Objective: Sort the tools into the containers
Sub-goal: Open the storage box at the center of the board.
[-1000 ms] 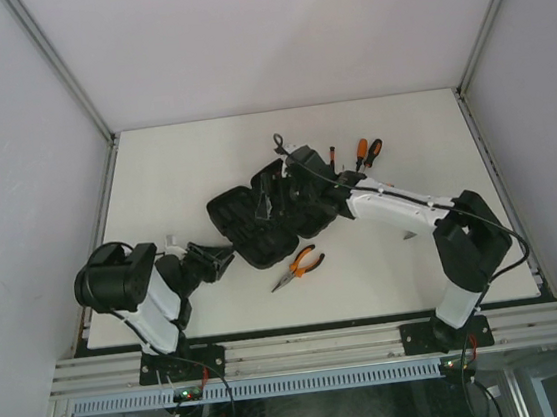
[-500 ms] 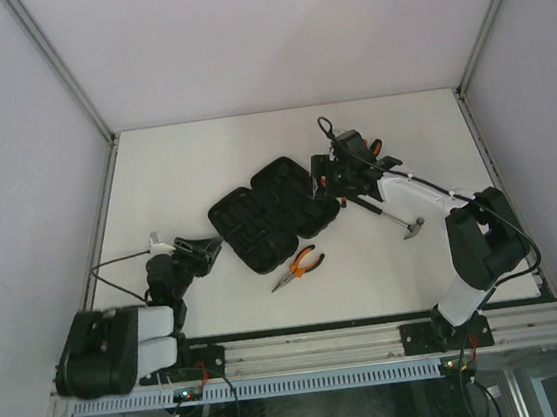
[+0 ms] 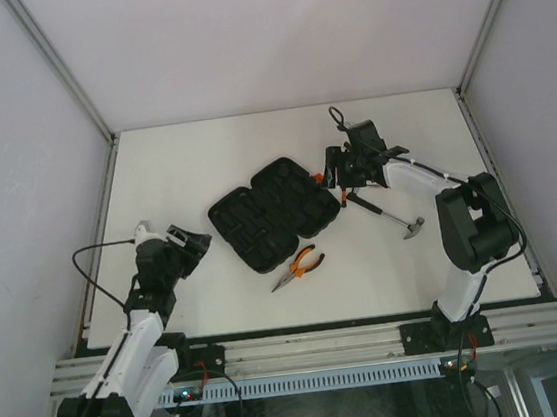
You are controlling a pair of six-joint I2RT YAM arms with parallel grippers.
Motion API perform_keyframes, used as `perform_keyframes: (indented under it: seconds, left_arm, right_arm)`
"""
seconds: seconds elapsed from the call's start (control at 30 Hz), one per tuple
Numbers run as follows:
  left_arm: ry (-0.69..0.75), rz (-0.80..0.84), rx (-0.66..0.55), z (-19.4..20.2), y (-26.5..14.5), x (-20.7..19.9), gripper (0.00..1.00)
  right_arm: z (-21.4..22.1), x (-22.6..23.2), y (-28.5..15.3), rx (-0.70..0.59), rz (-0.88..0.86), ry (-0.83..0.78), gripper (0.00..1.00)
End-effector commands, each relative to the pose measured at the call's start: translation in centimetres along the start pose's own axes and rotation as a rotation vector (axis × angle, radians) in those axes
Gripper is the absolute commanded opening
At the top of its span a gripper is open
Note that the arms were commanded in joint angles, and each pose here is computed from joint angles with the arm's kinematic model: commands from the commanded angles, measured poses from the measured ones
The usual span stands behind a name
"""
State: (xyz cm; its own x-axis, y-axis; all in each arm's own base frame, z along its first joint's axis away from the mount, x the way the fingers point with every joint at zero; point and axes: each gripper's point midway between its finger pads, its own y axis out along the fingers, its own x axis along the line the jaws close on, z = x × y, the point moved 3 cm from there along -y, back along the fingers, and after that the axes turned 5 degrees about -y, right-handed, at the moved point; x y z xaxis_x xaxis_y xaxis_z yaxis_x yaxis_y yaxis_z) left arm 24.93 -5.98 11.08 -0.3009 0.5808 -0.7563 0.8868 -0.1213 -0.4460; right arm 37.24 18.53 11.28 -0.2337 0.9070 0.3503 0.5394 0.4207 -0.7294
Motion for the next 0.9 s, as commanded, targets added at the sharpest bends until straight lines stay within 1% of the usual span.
perform_keyframes:
  seconds: [0.0,0.2,0.33,0.57,0.73,0.87]
  left_arm:
    - [0.114,-0.063,0.105,1.2,0.0,1.1,0.76]
    - [0.166,-0.040,0.150,1.5,0.0,0.7,0.74]
    - [0.180,-0.029,0.159,1.6,-0.3,0.5,0.72]
    - [0.174,-0.031,0.135,1.3,-0.7,0.5,0.72]
    - [0.169,-0.036,0.142,1.5,-0.6,0.7,0.72]
    - [0.167,-0.036,0.144,1.5,-0.5,0.8,0.72]
  right_arm:
    - [-3.2,0.8,1.0,-0.044,-0.063,-0.119,0.55]
    - [-3.9,0.5,3.2,-0.001,-0.063,-0.175,0.47]
    - [-3.6,0.4,4.8,0.049,-0.035,-0.210,0.40]
    - [-3.0,-0.1,6.3,0.093,0.054,-0.273,0.38]
    - [-2.1,-0.6,6.8,0.125,0.072,-0.288,0.37]
    - [-1.4,-0.8,7.3,0.149,0.077,-0.286,0.34]
